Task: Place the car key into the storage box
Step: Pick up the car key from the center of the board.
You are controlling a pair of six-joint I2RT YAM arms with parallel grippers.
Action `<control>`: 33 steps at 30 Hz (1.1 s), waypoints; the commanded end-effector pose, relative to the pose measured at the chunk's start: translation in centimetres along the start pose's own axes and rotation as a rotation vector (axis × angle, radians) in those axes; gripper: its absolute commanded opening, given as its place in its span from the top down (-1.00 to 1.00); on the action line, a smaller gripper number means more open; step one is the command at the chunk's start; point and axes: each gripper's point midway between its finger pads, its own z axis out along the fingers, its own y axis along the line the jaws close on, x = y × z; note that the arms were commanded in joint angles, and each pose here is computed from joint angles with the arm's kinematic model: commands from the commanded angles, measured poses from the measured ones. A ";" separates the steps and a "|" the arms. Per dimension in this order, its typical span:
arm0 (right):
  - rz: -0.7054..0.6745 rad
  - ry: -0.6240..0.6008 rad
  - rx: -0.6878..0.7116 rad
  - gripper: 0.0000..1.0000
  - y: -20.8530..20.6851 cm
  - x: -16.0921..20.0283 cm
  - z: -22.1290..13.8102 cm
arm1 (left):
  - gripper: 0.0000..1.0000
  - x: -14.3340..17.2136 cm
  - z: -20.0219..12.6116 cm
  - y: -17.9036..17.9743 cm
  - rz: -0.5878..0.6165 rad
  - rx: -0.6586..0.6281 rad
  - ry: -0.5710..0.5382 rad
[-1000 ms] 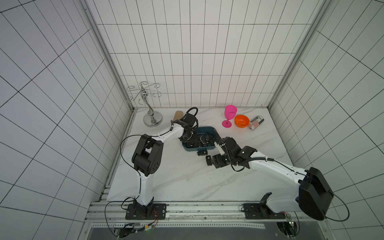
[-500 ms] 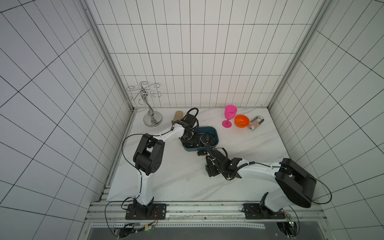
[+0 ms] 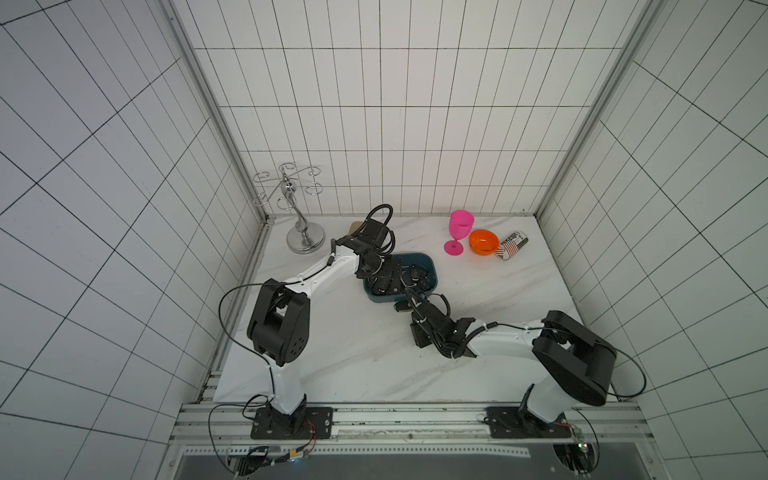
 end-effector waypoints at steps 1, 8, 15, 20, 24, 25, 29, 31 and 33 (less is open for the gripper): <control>-0.008 0.106 -0.007 -0.01 -0.3 4.1 1.2 | -0.97 0.2 -2.4 0.2 -0.011 0.000 -0.051; -0.013 0.152 -0.033 0.24 0.2 5.4 2.0 | -0.97 3.1 -5.1 1.0 -0.028 0.001 -0.071; 0.001 0.155 -0.074 0.41 0.9 5.7 -0.9 | -0.96 8.1 -5.1 1.3 -0.020 0.033 -0.029; 0.026 0.115 -0.078 0.42 0.4 5.2 -5.6 | -0.96 12.0 -3.2 0.9 -0.021 0.051 0.008; 0.029 0.035 -0.049 0.42 -0.9 3.3 -9.5 | -0.96 14.7 -1.6 0.2 0.021 0.027 0.018; 0.023 0.005 -0.040 0.41 -1.2 2.4 -10.3 | -0.96 15.3 -1.3 0.0 0.030 0.026 0.021; -0.049 -0.110 0.021 0.37 -2.1 -2.9 -13.4 | -0.96 16.3 -0.7 -0.4 0.039 0.025 -0.010; -0.063 -0.145 0.023 0.36 -2.0 -5.5 -14.0 | -0.96 16.3 -1.0 -0.5 0.041 0.027 -0.035; -0.061 -0.167 0.000 0.37 -1.6 -8.2 -13.9 | -0.96 16.2 -1.5 -0.5 0.044 0.032 -0.058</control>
